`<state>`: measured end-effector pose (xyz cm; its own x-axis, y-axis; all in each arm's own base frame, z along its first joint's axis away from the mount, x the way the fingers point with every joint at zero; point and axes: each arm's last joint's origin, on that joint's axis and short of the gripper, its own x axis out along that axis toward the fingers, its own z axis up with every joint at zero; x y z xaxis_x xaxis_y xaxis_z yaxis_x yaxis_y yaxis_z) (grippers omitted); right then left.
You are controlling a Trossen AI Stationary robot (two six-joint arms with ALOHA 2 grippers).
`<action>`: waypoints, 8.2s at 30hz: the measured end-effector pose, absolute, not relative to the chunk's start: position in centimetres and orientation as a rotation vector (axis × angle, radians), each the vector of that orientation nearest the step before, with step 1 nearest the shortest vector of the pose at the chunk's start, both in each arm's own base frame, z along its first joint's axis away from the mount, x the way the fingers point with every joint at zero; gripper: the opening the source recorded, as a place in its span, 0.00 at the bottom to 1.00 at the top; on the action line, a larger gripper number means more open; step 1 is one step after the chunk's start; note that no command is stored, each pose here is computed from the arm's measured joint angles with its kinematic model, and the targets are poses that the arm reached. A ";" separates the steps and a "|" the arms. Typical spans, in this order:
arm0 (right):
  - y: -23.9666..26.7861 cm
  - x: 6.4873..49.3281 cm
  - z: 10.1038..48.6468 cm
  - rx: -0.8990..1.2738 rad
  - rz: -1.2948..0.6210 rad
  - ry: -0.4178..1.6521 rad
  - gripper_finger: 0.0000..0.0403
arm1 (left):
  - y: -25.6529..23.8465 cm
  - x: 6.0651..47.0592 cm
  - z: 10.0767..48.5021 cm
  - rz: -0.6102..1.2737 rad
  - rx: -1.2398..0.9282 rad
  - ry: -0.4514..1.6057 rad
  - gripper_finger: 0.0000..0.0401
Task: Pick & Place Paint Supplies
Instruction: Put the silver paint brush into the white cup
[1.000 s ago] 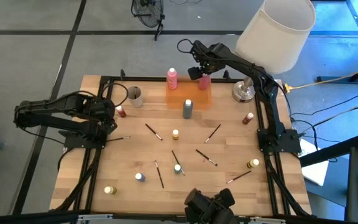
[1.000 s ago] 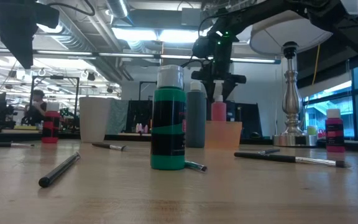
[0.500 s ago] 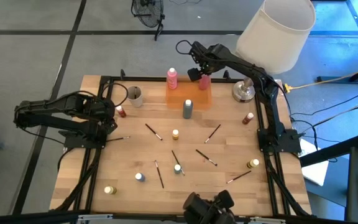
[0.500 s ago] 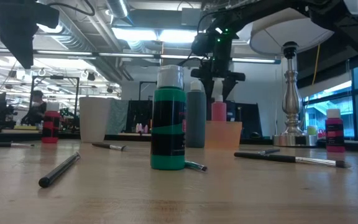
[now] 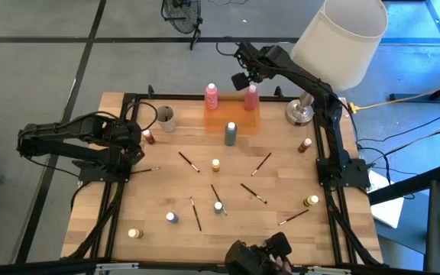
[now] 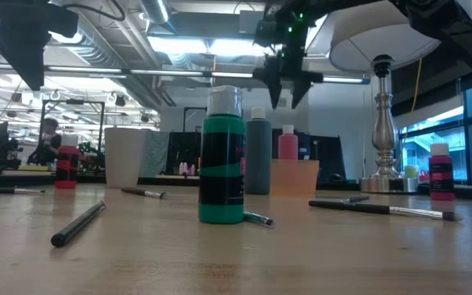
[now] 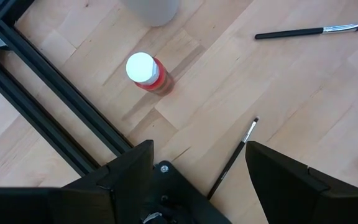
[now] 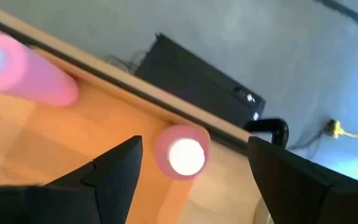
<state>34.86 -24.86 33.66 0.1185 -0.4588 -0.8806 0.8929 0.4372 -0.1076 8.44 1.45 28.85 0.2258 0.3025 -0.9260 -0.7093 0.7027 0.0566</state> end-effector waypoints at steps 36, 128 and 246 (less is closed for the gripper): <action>0.7 38.7 39.2 0.626 -0.339 1.090 0.66 | 1.3 9.5 29.1 0.705 -0.620 1.038 0.63; 14.6 33.8 24.6 0.222 -0.454 1.731 0.56 | 0.6 11.2 29.7 0.195 -0.429 1.022 0.63; 13.4 29.1 13.1 0.432 -0.319 1.597 0.53 | -1.9 14.1 28.6 0.245 -0.407 1.080 0.63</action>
<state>29.13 13.38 13.06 -0.0406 0.0829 -0.9957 0.4588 0.8868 0.0551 14.13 -1.89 28.62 0.4550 -0.0035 -0.8905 -0.3873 0.8997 -0.2015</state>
